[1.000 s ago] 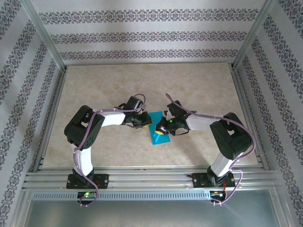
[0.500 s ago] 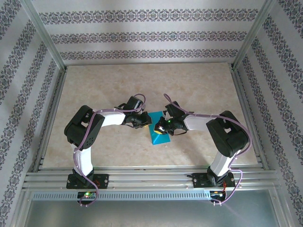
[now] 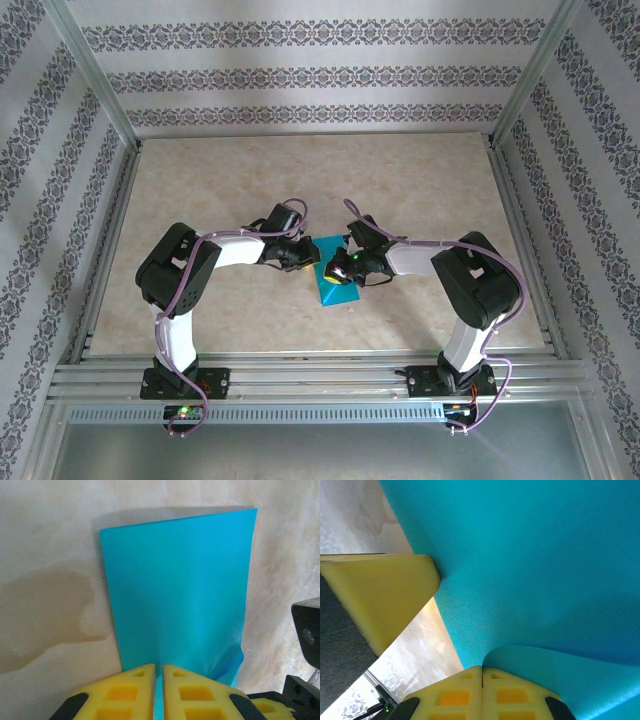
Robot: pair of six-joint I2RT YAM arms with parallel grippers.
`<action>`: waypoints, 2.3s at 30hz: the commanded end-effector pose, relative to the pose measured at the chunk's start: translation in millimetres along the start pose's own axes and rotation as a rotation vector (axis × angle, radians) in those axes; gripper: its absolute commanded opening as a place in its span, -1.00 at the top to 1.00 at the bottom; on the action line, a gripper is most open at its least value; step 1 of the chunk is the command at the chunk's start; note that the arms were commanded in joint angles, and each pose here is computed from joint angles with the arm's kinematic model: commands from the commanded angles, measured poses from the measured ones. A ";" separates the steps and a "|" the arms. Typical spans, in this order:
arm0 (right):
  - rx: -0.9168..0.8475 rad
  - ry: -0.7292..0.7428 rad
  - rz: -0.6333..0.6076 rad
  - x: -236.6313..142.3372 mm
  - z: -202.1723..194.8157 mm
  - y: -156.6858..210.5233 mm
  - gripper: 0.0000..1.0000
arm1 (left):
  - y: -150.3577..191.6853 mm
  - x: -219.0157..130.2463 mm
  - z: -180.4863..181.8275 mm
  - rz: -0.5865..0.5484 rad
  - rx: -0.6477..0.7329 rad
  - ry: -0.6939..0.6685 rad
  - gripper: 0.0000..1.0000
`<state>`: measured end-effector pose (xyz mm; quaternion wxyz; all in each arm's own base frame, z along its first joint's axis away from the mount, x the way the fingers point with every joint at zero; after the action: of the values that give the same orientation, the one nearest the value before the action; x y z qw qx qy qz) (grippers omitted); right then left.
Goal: Fold a paper plane with a square sheet of paper (pick it up from the middle)
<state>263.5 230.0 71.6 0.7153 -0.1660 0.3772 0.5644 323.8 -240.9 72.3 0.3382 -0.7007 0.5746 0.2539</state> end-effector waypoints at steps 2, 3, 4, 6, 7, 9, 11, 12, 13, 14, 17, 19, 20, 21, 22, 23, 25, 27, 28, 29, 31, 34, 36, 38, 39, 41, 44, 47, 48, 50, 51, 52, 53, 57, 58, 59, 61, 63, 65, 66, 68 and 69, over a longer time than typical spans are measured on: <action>-0.019 -0.001 0.003 5.4 4.9 -0.7 0.94 | 14.1 8.0 23.8 0.058 -0.037 -0.094 0.73; -0.018 0.000 0.001 5.5 4.7 -0.9 0.94 | 14.3 8.1 23.8 0.058 -0.037 -0.094 0.73; -0.018 0.001 0.001 5.8 4.4 -1.0 0.94 | 14.8 8.3 23.8 0.059 -0.037 -0.093 0.73; -0.018 0.001 0.000 6.1 4.5 -1.4 0.94 | 14.4 8.1 23.8 0.058 -0.038 -0.092 0.73; -0.017 0.003 0.001 6.7 4.3 -1.7 0.94 | 14.5 8.1 23.9 0.058 -0.040 -0.092 0.73; -0.016 0.005 0.000 7.5 3.8 -2.5 0.94 | 14.8 8.4 23.7 0.059 -0.039 -0.093 0.73; -0.017 0.006 0.001 8.6 3.6 -2.7 0.94 | 14.4 8.4 24.2 0.058 -0.040 -0.093 0.73; -0.019 0.004 0.001 8.9 4.1 -2.8 0.94 | 14.9 8.6 23.9 0.059 -0.039 -0.093 0.73; -0.019 0.004 0.001 9.2 4.3 -2.9 0.94 | 14.7 8.4 24.0 0.059 -0.039 -0.093 0.73; -0.018 0.003 0.003 9.4 4.6 -3.2 0.94 | 15.0 8.4 24.0 0.059 -0.039 -0.093 0.73; -0.019 0.007 0.005 10.2 3.7 -3.1 0.94 | 15.5 8.5 24.5 0.061 -0.040 -0.094 0.73; -0.019 0.006 0.008 10.8 3.7 -3.0 0.94 | 14.9 8.2 24.4 0.060 -0.041 -0.094 0.73; -0.019 0.009 0.007 11.1 2.7 -3.1 0.94 | 14.8 8.3 23.7 0.060 -0.039 -0.093 0.73; -0.019 0.010 0.007 11.2 2.6 -3.2 0.94 | 15.2 8.5 24.2 0.060 -0.040 -0.094 0.73; -0.020 0.011 0.007 11.6 2.2 -3.2 0.94 | 15.4 8.6 24.3 0.061 -0.040 -0.093 0.73; -0.019 0.012 0.009 12.1 1.7 -3.3 0.94 | 15.0 8.7 24.7 0.060 -0.041 -0.094 0.73; -0.016 0.012 0.011 13.1 0.9 -4.3 0.94 | 15.2 8.7 24.3 0.062 -0.041 -0.092 0.73; -0.015 0.014 0.014 14.2 0.1 -4.1 0.94 | 15.5 8.9 24.3 0.062 -0.040 -0.092 0.73; -0.015 0.016 0.015 14.5 -0.2 -4.2 0.94 | 15.0 8.6 24.7 0.061 -0.041 -0.094 0.73; -0.014 0.017 0.015 14.6 -0.7 -4.1 0.94 | 15.4 8.8 24.5 0.061 -0.040 -0.095 0.73; -0.011 0.021 0.014 14.8 -2.1 -4.4 0.94 | 15.2 8.4 24.3 0.061 -0.040 -0.093 0.73; -0.006 0.031 0.014 14.9 -5.1 -4.0 0.94 | 15.3 8.4 24.5 0.060 -0.040 -0.095 0.73; -0.004 0.039 0.013 14.6 -6.7 -3.2 0.94 | 14.9 8.3 24.3 0.059 -0.040 -0.095 0.73; -0.004 0.045 0.009 13.5 -7.9 -2.9 0.94 | 14.9 8.3 24.6 0.059 -0.041 -0.095 0.73; -0.005 0.048 0.009 13.4 -8.4 -2.5 0.94 | 15.4 8.4 24.7 0.060 -0.042 -0.095 0.73; -0.004 0.054 0.008 13.5 -9.5 -2.3 0.94 | 15.2 8.4 24.6 0.060 -0.041 -0.096 0.73; 0.001 0.063 0.011 13.7 -12.2 -1.6 0.94 | 14.2 7.7 23.6 0.057 -0.037 -0.095 0.73; 0.003 0.067 0.009 12.0 -13.8 -0.9 0.94 | 13.8 6.9 22.6 0.057 -0.033 -0.096 0.73; 0.002 0.070 0.009 12.0 -14.3 -0.3 0.93 | 13.6 6.9 23.2 0.056 -0.035 -0.098 0.73; -0.002 0.070 0.007 10.8 -13.9 0.2 0.92 | 14.5 7.7 23.8 0.059 -0.035 -0.101 0.73; -0.003 0.071 0.008 10.8 -14.2 0.2 0.92 | 14.0 7.6 24.0 0.059 -0.036 -0.101 0.73; -0.003 0.072 0.007 11.2 -14.4 0.0 0.92 | 14.6 7.8 24.5 0.061 -0.036 -0.102 0.73; -0.002 0.073 0.010 12.0 -15.0 -0.1 0.92 | 14.1 7.8 24.0 0.060 -0.035 -0.101 0.74; 0.000 0.076 0.012 13.5 -15.4 -0.3 0.86 | 10.8 4.4 20.0 0.052 -0.028 -0.102 0.73; 0.002 0.080 0.012 13.5 -16.2 -0.2 0.84 | 9.2 2.1 18.2 0.046 -0.026 -0.106 0.73; 0.003 0.085 0.011 13.5 -16.8 -0.1 0.81 | 6.4 -2.1 15.4 0.034 -0.021 -0.108 0.73; 0.003 0.090 0.009 13.0 -17.4 -0.6 0.75 | 0.1 -12.4 11.2 0.004 -0.029 -0.106 0.72; 0.002 0.092 0.012 13.5 -17.6 -0.1 0.70 | -7.7 -25.8 11.5 -0.038 -0.054 -0.104 0.70; 0.001 0.093 0.017 13.6 -17.3 0.1 0.60 | -13.2 -36.8 14.4 -0.062 -0.075 -0.093 0.66; 0.002 0.095 0.016 13.9 -17.8 0.0 0.58 | -14.9 -40.2 17.6 -0.063 -0.087 -0.086 0.64; 0.001 0.095 0.018 13.8 -17.5 0.1 0.52 | -18.4 -46.2 23.7 -0.073 -0.106 -0.080 0.63; 0.000 0.096 0.019 14.0 -17.6 -0.1 0.50 | -19.0 -48.7 26.3 -0.077 -0.113 -0.079 0.63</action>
<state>269.0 235.0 68.4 0.7106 -0.1726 0.3676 0.5745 337.6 -204.5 93.4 0.3362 -0.7271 0.5297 0.2788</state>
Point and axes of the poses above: each hand's point on the last joint's axis, 136 mm out from that joint toward the fingers, its own x axis out along the fingers, its own z axis along the line the jaws close on, y = z × x, the point moved 7 cm from there along -x, back along the fingers, and after that the axes turned 7 degrees about x, right-handed, at the moved point
